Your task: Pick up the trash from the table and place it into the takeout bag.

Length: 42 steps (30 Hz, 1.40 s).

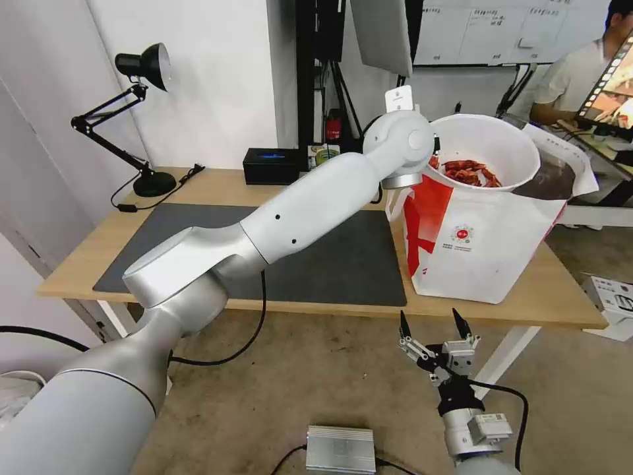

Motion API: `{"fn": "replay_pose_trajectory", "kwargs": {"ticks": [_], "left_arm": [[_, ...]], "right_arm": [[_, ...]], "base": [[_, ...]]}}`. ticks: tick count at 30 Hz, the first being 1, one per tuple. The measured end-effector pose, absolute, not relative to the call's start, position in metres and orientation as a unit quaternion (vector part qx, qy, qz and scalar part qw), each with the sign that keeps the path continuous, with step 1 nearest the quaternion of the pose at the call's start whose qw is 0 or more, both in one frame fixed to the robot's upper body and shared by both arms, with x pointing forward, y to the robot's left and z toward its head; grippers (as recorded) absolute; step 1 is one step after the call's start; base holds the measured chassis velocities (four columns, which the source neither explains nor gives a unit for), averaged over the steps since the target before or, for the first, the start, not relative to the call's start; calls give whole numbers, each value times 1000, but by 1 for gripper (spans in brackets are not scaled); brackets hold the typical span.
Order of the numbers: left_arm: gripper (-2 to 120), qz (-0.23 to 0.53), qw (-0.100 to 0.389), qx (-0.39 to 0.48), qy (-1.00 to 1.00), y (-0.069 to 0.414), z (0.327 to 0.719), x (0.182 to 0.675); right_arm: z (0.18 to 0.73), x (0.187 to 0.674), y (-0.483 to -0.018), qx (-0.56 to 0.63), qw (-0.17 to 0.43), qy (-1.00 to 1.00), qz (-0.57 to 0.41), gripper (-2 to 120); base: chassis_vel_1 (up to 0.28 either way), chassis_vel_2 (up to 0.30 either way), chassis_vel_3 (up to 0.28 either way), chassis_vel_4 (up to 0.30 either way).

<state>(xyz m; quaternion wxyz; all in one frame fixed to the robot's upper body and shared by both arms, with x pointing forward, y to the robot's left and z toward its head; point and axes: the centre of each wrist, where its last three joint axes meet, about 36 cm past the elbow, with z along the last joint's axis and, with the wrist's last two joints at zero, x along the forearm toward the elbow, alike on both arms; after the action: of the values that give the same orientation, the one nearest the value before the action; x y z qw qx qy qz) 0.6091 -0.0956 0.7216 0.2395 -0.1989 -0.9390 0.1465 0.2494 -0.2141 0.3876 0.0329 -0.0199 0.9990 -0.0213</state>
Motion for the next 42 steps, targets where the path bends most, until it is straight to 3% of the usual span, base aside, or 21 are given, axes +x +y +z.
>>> {"fn": "replay_pose_trajectory", "kwargs": {"ticks": [5, 8, 12, 15, 20, 22, 30, 36, 42], "left_arm": [[5, 142, 240, -205, -938, -97, 722, 607], [21, 141, 240, -208, -937, -97, 722, 606], [30, 142, 241, -210, -937, -98, 720, 605], [45, 142, 241, -212, -936, -98, 720, 604], [58, 144, 241, -214, -936, -98, 720, 603], [70, 145, 241, -217, -935, -98, 720, 602], [97, 160, 231, -236, -930, -95, 723, 600], [100, 171, 193, -276, -926, -91, 720, 598], [100, 128, 101, -336, -928, -73, 701, 598]], "right_arm": [[388, 249, -214, -20, 33, 999, -21, 100], [388, 249, -214, -20, 33, 999, -21, 100], [388, 249, -214, -20, 33, 999, -21, 100], [388, 249, -214, -20, 33, 999, -21, 100], [388, 249, -214, -20, 33, 999, -21, 100], [388, 249, -214, -20, 33, 999, -21, 100], [388, 249, -214, -20, 33, 999, -21, 100], [388, 249, -214, -20, 33, 999, -21, 100], [388, 249, -214, -20, 33, 999, -21, 100]], "base": [[0, 0, 0, 0], [0, 0, 0, 0], [0, 0, 0, 0], [0, 0, 0, 0], [0, 0, 0, 0], [0, 0, 0, 0], [0, 0, 0, 0], [0, 0, 0, 0], [0, 0, 0, 0]]}}
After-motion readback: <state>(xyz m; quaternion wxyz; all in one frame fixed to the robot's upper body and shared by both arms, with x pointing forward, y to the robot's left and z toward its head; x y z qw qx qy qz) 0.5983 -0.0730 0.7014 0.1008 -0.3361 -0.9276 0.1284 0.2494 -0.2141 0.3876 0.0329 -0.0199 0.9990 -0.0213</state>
